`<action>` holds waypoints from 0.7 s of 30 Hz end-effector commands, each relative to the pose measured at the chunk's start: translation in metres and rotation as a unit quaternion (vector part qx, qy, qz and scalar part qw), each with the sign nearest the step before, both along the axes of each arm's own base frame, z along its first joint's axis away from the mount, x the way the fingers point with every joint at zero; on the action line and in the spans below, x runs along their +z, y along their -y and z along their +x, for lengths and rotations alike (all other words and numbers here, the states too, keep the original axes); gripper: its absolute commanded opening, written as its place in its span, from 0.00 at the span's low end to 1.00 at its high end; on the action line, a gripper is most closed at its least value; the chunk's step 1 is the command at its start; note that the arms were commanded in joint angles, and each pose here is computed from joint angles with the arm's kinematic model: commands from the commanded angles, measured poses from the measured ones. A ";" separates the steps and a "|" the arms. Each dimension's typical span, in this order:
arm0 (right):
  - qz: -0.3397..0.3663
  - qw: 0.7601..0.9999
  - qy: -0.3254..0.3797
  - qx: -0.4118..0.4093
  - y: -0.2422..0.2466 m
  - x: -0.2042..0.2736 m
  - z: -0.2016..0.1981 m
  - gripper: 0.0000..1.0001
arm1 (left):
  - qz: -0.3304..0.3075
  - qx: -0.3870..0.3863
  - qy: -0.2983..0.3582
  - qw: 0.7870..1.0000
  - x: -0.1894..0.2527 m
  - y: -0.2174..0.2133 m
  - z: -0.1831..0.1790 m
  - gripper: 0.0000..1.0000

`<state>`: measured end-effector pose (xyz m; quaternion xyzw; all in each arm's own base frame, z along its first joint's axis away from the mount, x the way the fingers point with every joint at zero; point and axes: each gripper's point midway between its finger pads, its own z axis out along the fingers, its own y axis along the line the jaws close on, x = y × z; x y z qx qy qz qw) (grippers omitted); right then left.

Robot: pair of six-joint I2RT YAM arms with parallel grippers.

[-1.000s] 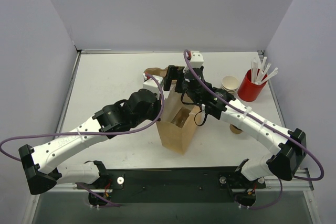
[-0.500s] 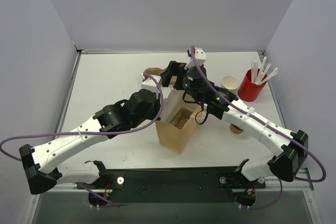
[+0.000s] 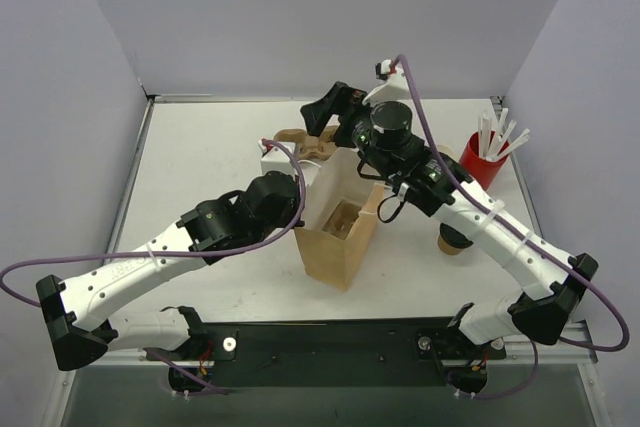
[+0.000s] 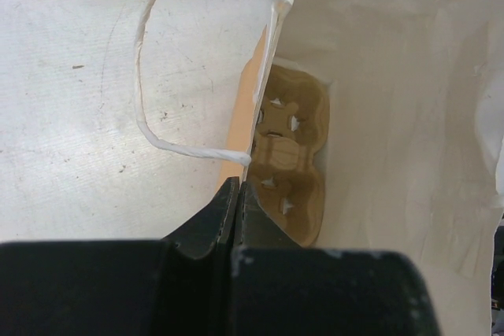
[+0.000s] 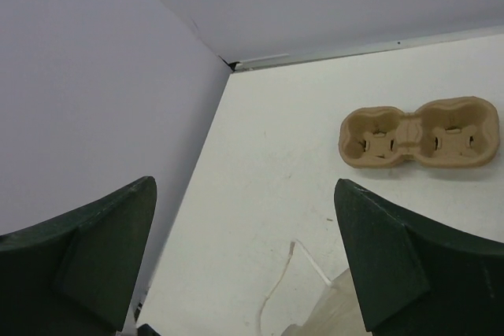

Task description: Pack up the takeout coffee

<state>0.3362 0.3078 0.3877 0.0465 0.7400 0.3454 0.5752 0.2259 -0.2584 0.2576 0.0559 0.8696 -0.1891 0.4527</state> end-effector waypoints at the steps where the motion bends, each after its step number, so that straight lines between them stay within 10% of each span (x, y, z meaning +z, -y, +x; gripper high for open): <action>1: 0.019 0.999 -0.012 -0.049 0.024 0.050 -0.001 0.89 | -0.022 0.039 0.005 0.999 0.010 -0.010 -0.001 0.00; 21: -0.200 0.945 -0.250 -0.069 0.124 -0.069 -0.087 0.66 | -0.051 0.054 0.002 0.997 0.010 0.002 -0.011 0.00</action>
